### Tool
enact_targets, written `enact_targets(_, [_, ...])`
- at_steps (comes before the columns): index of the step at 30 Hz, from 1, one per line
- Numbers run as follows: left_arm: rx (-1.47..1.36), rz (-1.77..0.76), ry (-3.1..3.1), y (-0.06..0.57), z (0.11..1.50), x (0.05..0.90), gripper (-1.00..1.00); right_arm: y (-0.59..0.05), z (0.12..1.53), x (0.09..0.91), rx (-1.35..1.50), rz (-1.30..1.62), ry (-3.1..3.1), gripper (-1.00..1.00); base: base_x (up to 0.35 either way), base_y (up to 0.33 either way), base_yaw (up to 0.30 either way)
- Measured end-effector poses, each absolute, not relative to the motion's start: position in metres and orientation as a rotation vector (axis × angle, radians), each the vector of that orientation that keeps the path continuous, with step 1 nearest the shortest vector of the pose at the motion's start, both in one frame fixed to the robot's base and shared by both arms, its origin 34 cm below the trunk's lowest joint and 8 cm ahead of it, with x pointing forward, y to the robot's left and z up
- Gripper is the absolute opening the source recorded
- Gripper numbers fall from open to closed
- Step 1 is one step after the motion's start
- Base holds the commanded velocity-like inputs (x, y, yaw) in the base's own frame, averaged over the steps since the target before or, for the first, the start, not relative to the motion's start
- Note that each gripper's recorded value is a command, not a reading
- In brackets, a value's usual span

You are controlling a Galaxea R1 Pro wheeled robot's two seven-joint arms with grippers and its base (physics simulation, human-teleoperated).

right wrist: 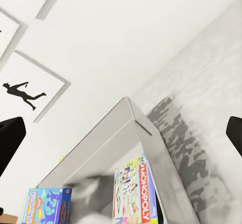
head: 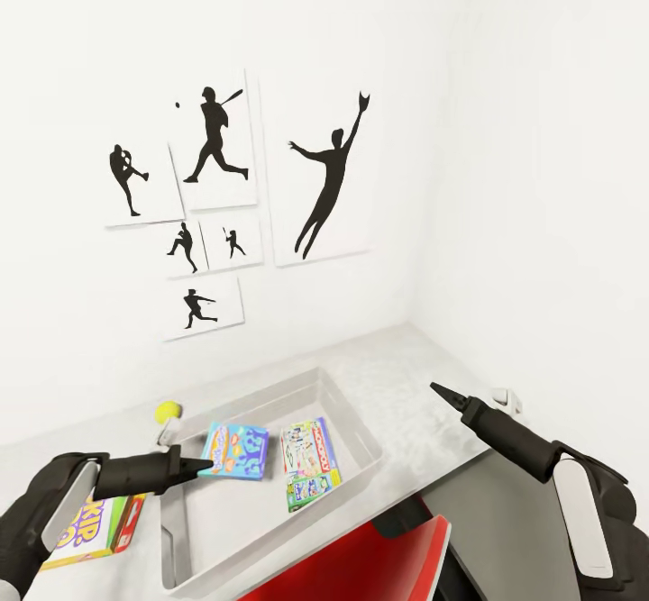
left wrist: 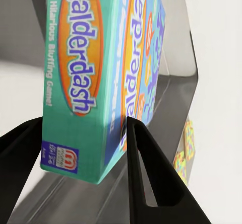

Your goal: Put all the toys in the child's room - the three board games (two on the bed and one on the table), the two jigsaw puzzles on the table, and the tennis ball on the table - inside the toy box on the table in the child's room.

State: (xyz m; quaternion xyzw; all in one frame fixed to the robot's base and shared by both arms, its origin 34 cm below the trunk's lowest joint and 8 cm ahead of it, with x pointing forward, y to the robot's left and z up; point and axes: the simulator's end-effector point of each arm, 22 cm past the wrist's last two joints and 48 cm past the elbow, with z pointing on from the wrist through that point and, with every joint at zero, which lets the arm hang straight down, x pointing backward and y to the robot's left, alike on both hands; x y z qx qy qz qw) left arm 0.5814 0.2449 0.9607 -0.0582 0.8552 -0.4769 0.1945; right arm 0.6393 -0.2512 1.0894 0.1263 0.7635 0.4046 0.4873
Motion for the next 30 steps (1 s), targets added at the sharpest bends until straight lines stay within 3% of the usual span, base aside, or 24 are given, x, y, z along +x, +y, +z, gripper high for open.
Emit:
enact_targets(27, [-0.172, -1.347, 2.435, 0.239, 0.948, 0.574, -1.0, -0.251, 1.089, 0.639, 0.308, 0.984, 1.858, 1.0, 0.0, 0.0, 0.0])
enact_targets(28, [-0.171, -1.348, 2.436, 0.239, 0.948, 0.574, 1.0, -0.251, 1.089, 0.639, 0.308, 0.984, 1.858, 1.0, 0.0, 0.0, 0.0])
enact_targets(30, [-0.171, -1.349, 2.436, 0.239, 0.948, 0.574, 1.0, -0.251, 1.089, 0.639, 0.308, 0.984, 1.858, 1.0, 0.0, 0.0, 0.0])
